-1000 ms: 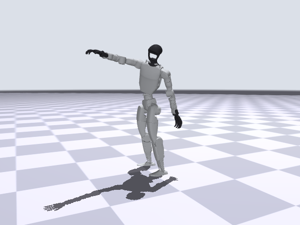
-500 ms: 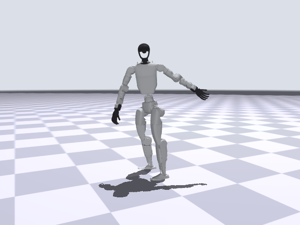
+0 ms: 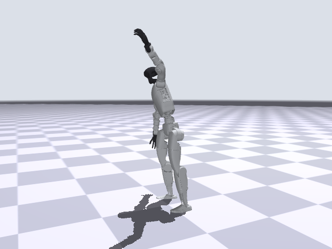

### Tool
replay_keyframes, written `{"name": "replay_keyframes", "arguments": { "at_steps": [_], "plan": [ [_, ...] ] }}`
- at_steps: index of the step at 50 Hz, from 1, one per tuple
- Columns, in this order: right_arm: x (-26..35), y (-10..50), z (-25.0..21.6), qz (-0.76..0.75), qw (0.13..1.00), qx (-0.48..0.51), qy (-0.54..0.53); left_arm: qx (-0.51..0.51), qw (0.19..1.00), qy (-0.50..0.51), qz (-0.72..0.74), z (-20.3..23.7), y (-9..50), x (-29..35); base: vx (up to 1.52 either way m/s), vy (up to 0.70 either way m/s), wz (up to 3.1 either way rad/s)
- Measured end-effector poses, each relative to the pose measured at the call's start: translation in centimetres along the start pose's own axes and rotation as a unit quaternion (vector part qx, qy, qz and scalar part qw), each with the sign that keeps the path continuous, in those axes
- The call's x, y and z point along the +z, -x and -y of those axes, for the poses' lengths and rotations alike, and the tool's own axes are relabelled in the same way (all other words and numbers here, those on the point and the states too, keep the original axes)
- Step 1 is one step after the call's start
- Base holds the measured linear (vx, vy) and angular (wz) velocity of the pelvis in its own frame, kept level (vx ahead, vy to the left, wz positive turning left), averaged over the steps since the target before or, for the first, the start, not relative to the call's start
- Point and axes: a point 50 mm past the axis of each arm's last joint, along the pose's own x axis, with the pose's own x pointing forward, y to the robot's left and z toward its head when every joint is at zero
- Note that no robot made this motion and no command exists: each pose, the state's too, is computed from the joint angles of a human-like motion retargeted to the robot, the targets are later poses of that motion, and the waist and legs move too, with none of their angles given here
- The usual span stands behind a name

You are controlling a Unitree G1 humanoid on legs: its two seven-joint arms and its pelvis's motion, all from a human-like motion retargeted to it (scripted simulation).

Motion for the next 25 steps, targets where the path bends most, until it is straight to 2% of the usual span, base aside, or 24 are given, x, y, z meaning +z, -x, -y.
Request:
{"name": "replay_keyframes", "arguments": {
  "at_steps": [3,4,5,6,7,9,12,16,20,25],
  "plan": [
    [2.0,0.1,-1.4,0.020,1.000,0.015,-0.016,-0.068,0.990,-0.126,-0.013,3.7,0.6,-2.6,-0.01,0.00,-0.91],
    [1.7,0.1,-0.9,0.014,0.999,0.011,-0.030,-0.098,0.983,-0.154,-0.036,6.3,1.1,-5.5,-0.01,0.00,-1.01],
    [0.9,0.0,0.2,0.003,0.999,0.003,-0.049,-0.153,0.971,-0.177,-0.044,11.1,1.8,-7.8,-0.01,0.00,-1.11],
    [-2.6,0.0,-0.6,-0.039,0.995,0.020,-0.087,-0.227,0.955,-0.186,-0.051,18.1,2.7,-8.8,-0.01,0.00,-1.18],
    [-5.4,0.2,-1.6,-0.071,0.989,0.036,-0.121,-0.294,0.931,-0.215,-0.019,24.1,3.6,-7.1,-0.01,-0.01,-1.22],
    [-7.1,0.7,-4.2,-0.093,0.980,0.077,-0.159,-0.373,0.891,-0.259,-0.006,28.9,5.8,-6.9,-0.01,0.00,-1.14],
    [-7.6,0.9,-5.7,-0.104,0.970,0.106,-0.193,-0.458,0.834,-0.308,-0.023,32.1,9.6,-10.2,-0.01,0.00,-1.06],
    [-7.8,0.9,-5.0,-0.115,0.961,0.096,-0.231,-0.537,0.756,-0.370,-0.049,34.1,15.5,-15.9,-0.01,0.01,-0.97],
    [-7.3,0.6,-2.8,-0.118,0.948,0.056,-0.289,-0.598,0.679,-0.417,-0.085,34.4,22.3,-21.4,-0.01,0.02,-0.77],
    [-5.6,0.3,0.9,-0.089,0.906,-0.009,-0.414,-0.643,0.624,-0.404,-0.183,32.9,30.9,-26.7,-0.02,-0.06,-0.54]
  ]
}}
